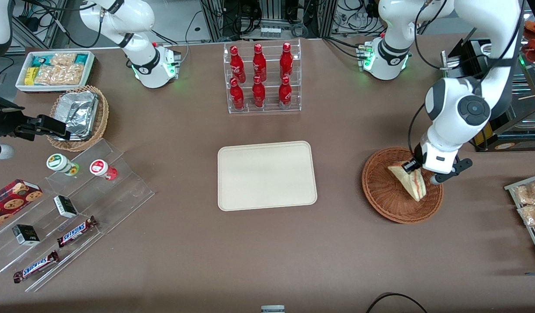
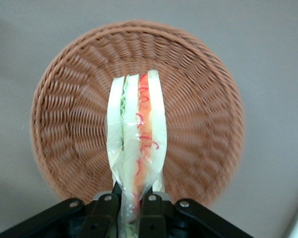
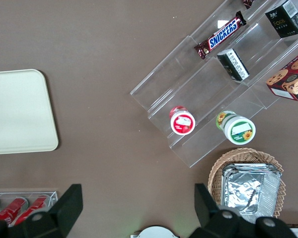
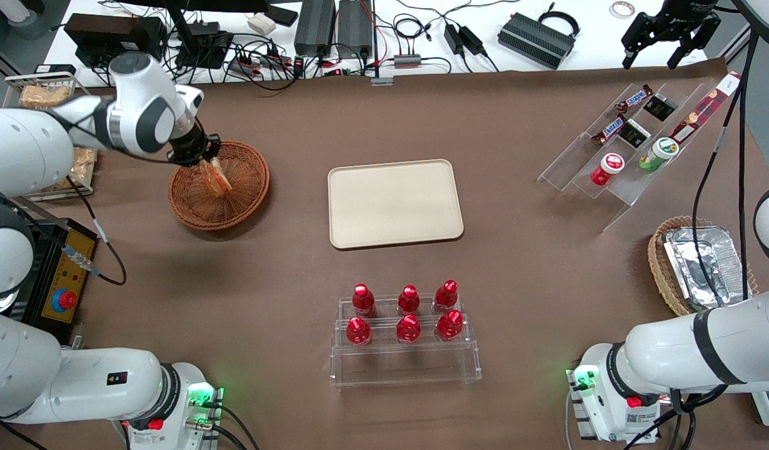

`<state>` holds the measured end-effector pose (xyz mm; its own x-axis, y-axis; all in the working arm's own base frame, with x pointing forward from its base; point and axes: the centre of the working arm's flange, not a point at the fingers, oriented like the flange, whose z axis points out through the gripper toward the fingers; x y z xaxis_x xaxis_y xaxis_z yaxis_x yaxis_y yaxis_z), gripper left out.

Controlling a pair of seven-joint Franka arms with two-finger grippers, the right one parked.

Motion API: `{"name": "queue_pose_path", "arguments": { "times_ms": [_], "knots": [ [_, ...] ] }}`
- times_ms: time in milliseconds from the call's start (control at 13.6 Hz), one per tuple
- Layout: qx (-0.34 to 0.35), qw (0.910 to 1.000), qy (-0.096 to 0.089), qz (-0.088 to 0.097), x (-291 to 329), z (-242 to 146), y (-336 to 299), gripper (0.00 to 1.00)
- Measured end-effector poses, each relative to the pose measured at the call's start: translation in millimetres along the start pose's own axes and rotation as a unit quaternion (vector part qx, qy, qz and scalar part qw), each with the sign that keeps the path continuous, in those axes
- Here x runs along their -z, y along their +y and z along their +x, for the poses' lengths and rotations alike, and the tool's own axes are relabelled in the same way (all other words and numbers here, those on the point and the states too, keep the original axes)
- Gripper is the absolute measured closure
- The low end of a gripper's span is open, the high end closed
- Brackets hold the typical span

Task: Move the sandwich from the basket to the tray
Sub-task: 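Lift the sandwich and carry it over the cream tray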

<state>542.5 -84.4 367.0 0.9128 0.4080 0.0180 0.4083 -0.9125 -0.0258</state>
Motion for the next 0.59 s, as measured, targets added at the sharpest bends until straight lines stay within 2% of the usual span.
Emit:
{"name": "queue_pose_path", "arguments": {
  "times_ms": [74, 295, 443, 590],
  "knots": [
    [-0.021, 0.9997, -0.007, 0.006, 33.9, -6.0, 25.5, 0.85],
    [-0.091, 0.9958, -0.009, 0.003, 96.4, -43.3, 99.0, 0.85],
    [-0.143, 0.9896, -0.015, -0.003, 101.2, -84.9, 145.8, 0.85],
    [-0.174, 0.9842, -0.029, -0.008, 90.6, -125.6, 184.2, 0.85]
  ]
}}
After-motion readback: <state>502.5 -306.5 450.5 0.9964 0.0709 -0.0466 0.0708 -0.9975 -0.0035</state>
